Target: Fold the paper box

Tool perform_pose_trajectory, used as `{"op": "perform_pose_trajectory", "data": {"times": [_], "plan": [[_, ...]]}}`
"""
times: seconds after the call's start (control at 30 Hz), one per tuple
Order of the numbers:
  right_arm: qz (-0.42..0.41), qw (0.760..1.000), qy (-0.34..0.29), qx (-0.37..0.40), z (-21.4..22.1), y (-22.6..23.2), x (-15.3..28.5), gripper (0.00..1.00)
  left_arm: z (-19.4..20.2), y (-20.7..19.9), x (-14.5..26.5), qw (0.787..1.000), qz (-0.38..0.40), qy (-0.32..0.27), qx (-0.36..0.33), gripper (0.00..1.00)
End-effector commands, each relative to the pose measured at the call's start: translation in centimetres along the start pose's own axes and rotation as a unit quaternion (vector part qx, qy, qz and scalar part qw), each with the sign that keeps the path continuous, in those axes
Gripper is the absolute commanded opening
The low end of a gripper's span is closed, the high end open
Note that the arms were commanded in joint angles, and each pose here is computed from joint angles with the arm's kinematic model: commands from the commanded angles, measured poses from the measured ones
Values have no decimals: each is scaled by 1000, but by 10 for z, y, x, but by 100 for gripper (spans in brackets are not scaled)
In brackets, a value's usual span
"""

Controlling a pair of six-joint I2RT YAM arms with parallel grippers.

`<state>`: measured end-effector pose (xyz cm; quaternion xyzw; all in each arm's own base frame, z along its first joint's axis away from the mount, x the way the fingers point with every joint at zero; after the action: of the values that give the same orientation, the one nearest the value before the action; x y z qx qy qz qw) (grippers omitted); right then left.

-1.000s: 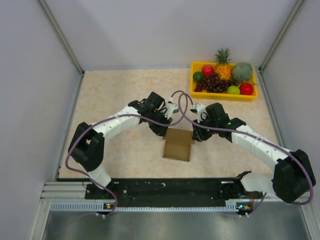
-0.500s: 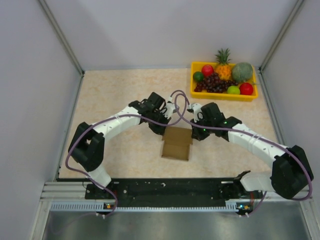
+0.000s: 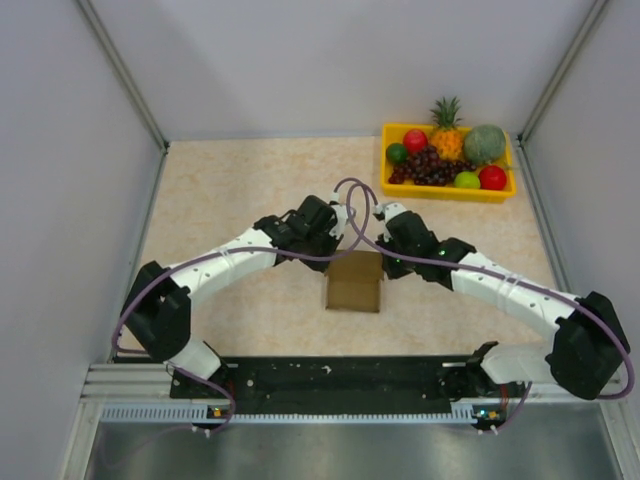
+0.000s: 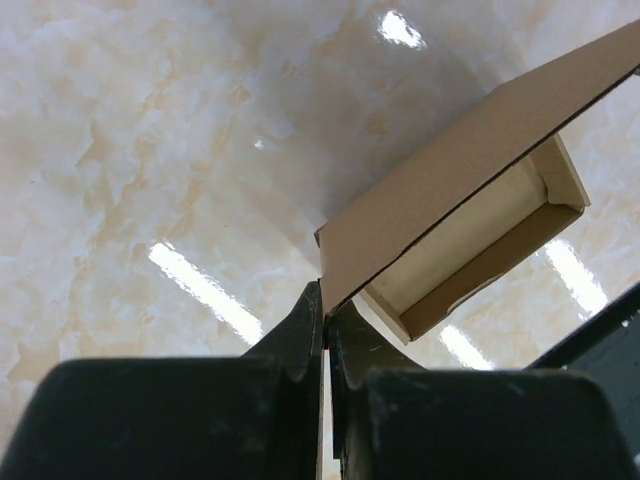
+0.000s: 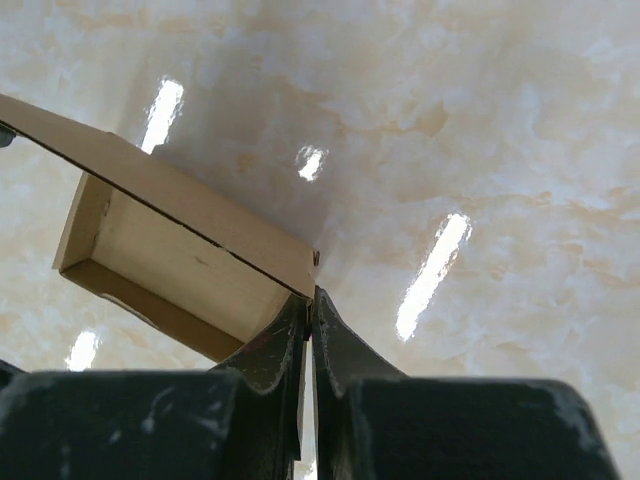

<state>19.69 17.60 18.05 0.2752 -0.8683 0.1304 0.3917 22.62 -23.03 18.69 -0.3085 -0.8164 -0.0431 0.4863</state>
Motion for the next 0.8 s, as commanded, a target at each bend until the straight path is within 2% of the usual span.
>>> {"op": "perform_pose_trajectory", "data": {"times": [0.0, 0.17, 0.3, 0.47, 0.67, 0.77], "plan": [[55, 994, -66, -68, -33, 12, 7, 0, -21, -15, 9, 994, -33, -99, 42, 0], [80, 987, -70, -117, -36, 27, 0, 0, -23, -17, 3, 988, -62, -117, 74, 0], [119, 981, -83, -126, -34, 39, -4, 0, -21, -19, -3, 983, -72, -133, 103, 0], [151, 972, -86, -158, -26, 43, -11, 0, -17, -21, -1, 975, -64, -172, 125, 0], [193, 969, -90, -123, -36, 39, -21, 0, -12, -18, -4, 975, -71, -169, 123, 0], [190, 966, -103, -140, -42, 41, -23, 0, -11, -16, -5, 971, -70, -183, 134, 0]]}}
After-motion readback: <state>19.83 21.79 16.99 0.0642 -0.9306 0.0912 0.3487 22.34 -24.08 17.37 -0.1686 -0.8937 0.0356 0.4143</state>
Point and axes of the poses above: each gripper's point midway between its finger pads, its own x axis back along the fingers, its own y axis along the line the jaws close on, z = x × y, the point moved 9 cm from there along x, back along the fingers, and after that the axes turned 10 degrees about x, right-handed, at the moved point
